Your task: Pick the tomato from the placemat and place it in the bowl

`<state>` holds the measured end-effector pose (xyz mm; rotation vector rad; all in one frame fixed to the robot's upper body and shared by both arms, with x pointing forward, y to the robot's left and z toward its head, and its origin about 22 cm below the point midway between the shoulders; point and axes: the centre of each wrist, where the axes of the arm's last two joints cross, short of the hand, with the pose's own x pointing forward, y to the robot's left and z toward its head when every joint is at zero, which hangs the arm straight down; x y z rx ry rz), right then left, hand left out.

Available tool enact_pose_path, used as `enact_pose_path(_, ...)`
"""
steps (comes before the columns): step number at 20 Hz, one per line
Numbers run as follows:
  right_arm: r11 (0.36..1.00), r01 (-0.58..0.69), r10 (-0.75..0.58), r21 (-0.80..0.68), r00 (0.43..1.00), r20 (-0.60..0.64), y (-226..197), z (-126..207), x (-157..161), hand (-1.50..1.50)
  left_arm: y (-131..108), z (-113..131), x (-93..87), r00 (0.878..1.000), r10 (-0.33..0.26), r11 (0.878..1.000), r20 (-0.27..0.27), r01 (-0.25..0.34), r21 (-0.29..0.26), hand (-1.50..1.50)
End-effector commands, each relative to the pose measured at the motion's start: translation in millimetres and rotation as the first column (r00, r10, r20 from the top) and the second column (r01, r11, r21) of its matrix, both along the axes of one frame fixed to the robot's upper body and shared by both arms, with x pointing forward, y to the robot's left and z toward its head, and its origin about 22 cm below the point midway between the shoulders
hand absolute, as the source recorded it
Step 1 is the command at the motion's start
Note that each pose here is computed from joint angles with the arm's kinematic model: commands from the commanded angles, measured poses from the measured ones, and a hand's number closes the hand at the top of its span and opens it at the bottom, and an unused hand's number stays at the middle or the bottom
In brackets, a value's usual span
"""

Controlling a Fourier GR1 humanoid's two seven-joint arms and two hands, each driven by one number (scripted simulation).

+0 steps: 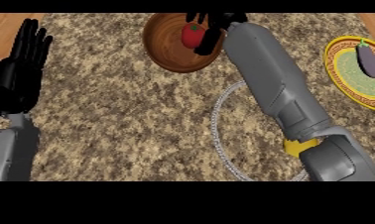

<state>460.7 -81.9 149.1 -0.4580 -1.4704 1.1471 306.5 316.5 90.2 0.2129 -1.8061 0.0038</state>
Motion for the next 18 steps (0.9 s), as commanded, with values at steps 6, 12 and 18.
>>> enact_pose_path(6, 0.944, 0.072, -0.045, 0.322, 0.995, -0.090, -6, -49, -7, -1.50, -5, 2, -3.2, 1.000, -0.024, 1.000, 0.007, 0.024, -0.002, 0.00)
enact_pose_path(12, 0.840, 0.147, -0.221, 0.523, 0.972, 0.082, -26, -30, 1, -1.50, -7, -2, 1.9, 1.000, -0.013, 1.000, -0.005, 0.013, -0.014, 0.00)
enact_pose_path(18, 0.745, 0.266, -0.367, 0.612, 0.929, 0.043, -95, 2, 17, -1.50, -6, 19, 10.4, 1.000, 0.000, 1.000, 0.016, 0.000, 0.000, 0.00)
